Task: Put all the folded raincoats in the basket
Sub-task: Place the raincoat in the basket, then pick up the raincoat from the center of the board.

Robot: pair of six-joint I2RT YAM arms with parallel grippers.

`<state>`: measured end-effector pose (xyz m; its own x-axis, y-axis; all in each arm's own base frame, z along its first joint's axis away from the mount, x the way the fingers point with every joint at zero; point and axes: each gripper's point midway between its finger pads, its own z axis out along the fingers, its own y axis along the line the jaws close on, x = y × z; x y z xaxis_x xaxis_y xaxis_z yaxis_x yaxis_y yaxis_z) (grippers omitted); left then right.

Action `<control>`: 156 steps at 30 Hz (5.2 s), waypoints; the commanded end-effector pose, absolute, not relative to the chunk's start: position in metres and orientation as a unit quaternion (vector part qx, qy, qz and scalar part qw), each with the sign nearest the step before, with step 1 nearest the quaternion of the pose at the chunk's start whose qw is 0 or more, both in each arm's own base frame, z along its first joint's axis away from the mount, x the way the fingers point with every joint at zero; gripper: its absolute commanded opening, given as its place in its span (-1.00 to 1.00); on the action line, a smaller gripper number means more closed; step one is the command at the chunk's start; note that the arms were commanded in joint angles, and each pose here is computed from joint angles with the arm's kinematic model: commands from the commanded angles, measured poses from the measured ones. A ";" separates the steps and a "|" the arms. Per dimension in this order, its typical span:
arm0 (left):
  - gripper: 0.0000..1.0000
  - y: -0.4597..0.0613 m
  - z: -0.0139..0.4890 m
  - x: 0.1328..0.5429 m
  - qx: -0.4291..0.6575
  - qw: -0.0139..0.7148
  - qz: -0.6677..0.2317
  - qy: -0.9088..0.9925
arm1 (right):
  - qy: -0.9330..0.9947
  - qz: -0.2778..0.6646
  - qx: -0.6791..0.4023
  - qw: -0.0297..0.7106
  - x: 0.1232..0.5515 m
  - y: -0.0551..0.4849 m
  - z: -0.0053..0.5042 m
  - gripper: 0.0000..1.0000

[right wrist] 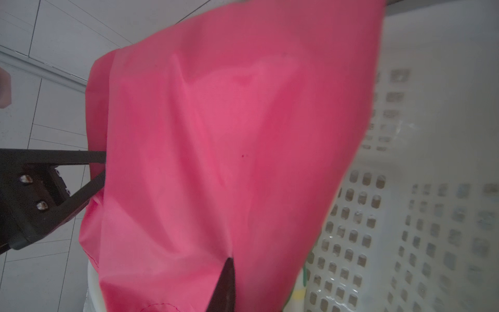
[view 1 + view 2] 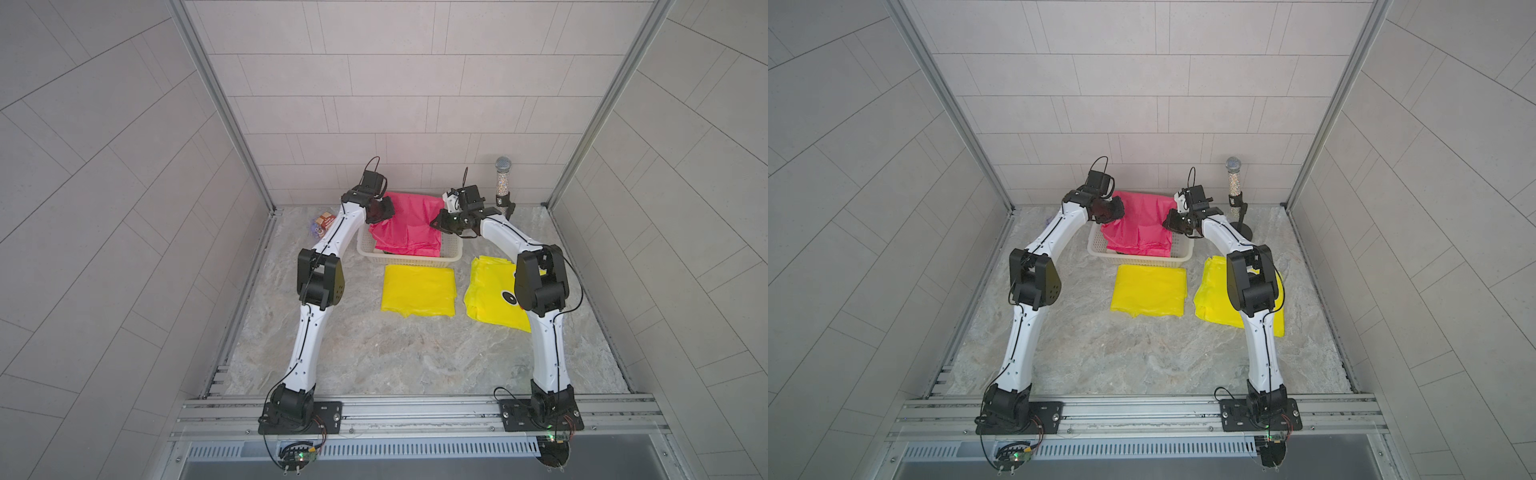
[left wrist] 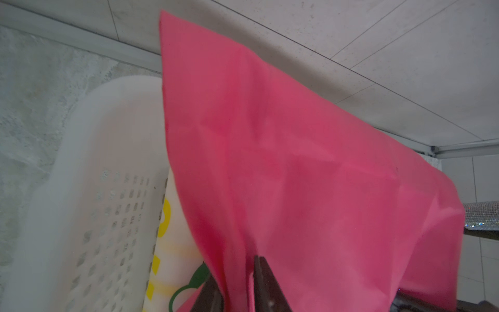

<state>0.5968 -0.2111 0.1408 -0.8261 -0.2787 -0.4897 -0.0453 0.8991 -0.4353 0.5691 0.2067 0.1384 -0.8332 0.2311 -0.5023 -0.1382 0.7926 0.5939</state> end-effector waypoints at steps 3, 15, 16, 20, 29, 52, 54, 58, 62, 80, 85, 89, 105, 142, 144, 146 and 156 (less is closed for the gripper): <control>0.12 -0.204 0.152 0.590 -0.072 0.283 -0.174 0.940 | 0.903 0.313 0.008 0.295 0.567 0.206 0.151 -0.04; 1.00 -0.191 0.233 0.571 -0.053 0.322 -0.159 0.932 | 0.909 0.234 0.000 0.346 0.543 0.173 0.227 0.14; 1.00 -0.190 0.241 0.569 -0.053 0.327 -0.159 0.930 | 0.908 0.227 0.001 0.351 0.540 0.170 0.234 0.14; 1.00 -0.193 0.272 0.562 -0.048 0.350 -0.183 0.917 | 0.896 0.231 0.003 0.380 0.530 0.168 0.265 0.04; 0.80 -0.224 0.262 0.592 -0.055 0.362 -0.274 0.889 | 0.853 0.295 0.019 0.430 0.552 0.190 0.288 -0.41; 0.61 -0.219 0.145 0.646 -0.106 0.317 -0.307 0.891 | 0.887 0.295 0.039 0.355 0.610 0.207 0.146 -0.40; 0.61 -0.219 0.136 0.645 -0.105 0.310 -0.304 0.895 | 0.889 0.293 0.040 0.350 0.611 0.207 0.139 -0.40; 0.59 -0.220 0.119 0.641 -0.106 0.292 -0.301 0.902 | 0.895 0.289 0.045 0.338 0.609 0.205 0.125 -0.40; 0.57 -0.220 0.106 0.636 -0.104 0.275 -0.292 0.910 | 0.900 0.283 0.052 0.327 0.606 0.199 0.112 -0.40; 0.61 -0.215 0.113 0.614 -0.086 0.248 -0.265 0.928 | 0.911 0.272 0.063 0.303 0.595 0.192 0.094 -0.38; 0.89 -0.210 0.150 0.611 -0.078 0.275 -0.260 0.922 | 0.900 0.286 0.054 0.325 0.593 0.193 0.130 -0.29; 1.00 -0.207 0.193 0.611 -0.072 0.314 -0.264 0.909 | 0.885 0.293 0.046 0.358 0.587 0.192 0.177 -0.23; 1.00 -0.210 0.229 0.527 0.003 0.246 -0.211 0.946 | 0.895 0.284 -0.001 0.343 0.511 0.213 0.202 -0.23; 0.98 -0.129 0.545 0.370 0.103 0.609 -0.060 0.784 | 0.902 0.147 -0.032 0.405 0.318 0.137 0.183 0.57; 0.96 -0.130 0.545 0.370 0.109 0.608 -0.061 0.784 | 0.904 0.144 -0.045 0.399 0.311 0.145 0.171 0.57; 0.96 -0.120 0.559 0.364 0.105 0.626 -0.053 0.771 | 0.902 0.143 -0.064 0.403 0.304 0.154 0.166 0.57; 1.00 -0.022 0.685 0.251 -0.019 0.784 0.004 0.621 | 0.895 0.144 -0.135 0.401 0.273 0.175 0.174 0.60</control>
<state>0.3009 -0.0496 0.6312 0.0194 0.0369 -0.9991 0.0364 0.9986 0.0376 0.2786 0.1777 0.1653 -0.6609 -0.0997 -0.7438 -0.3433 0.9215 0.1815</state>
